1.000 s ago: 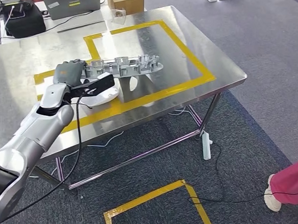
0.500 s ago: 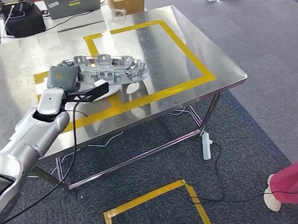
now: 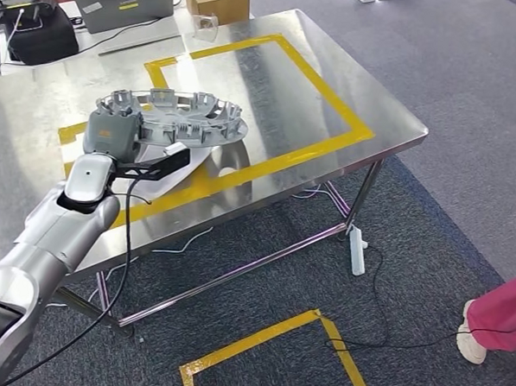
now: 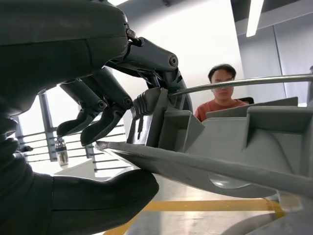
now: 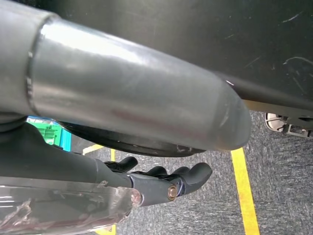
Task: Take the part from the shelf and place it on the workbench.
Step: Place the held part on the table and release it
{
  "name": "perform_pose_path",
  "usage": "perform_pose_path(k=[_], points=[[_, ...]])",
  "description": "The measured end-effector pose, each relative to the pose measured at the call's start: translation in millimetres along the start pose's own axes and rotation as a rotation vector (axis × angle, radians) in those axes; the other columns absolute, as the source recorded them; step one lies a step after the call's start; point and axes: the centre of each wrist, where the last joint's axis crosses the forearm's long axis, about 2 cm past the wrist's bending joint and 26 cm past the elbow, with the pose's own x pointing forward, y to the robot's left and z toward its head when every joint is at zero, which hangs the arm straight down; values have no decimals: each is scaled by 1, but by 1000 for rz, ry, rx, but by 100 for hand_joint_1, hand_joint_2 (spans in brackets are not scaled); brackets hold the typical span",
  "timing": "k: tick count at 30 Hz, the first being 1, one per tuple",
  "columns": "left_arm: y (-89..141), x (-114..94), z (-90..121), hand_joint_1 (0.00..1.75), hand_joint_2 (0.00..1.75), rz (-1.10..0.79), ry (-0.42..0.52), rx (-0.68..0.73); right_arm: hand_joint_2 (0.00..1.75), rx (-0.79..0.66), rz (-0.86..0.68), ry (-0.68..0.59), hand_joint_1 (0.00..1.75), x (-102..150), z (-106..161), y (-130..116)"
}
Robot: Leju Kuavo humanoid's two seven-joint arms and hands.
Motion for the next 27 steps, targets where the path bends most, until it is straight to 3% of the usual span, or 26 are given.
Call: perform_pose_path(k=[27], points=[[-11, -6, 13, 175, 175, -182, -138, 142, 0, 0, 20, -6, 0, 1, 0, 0]])
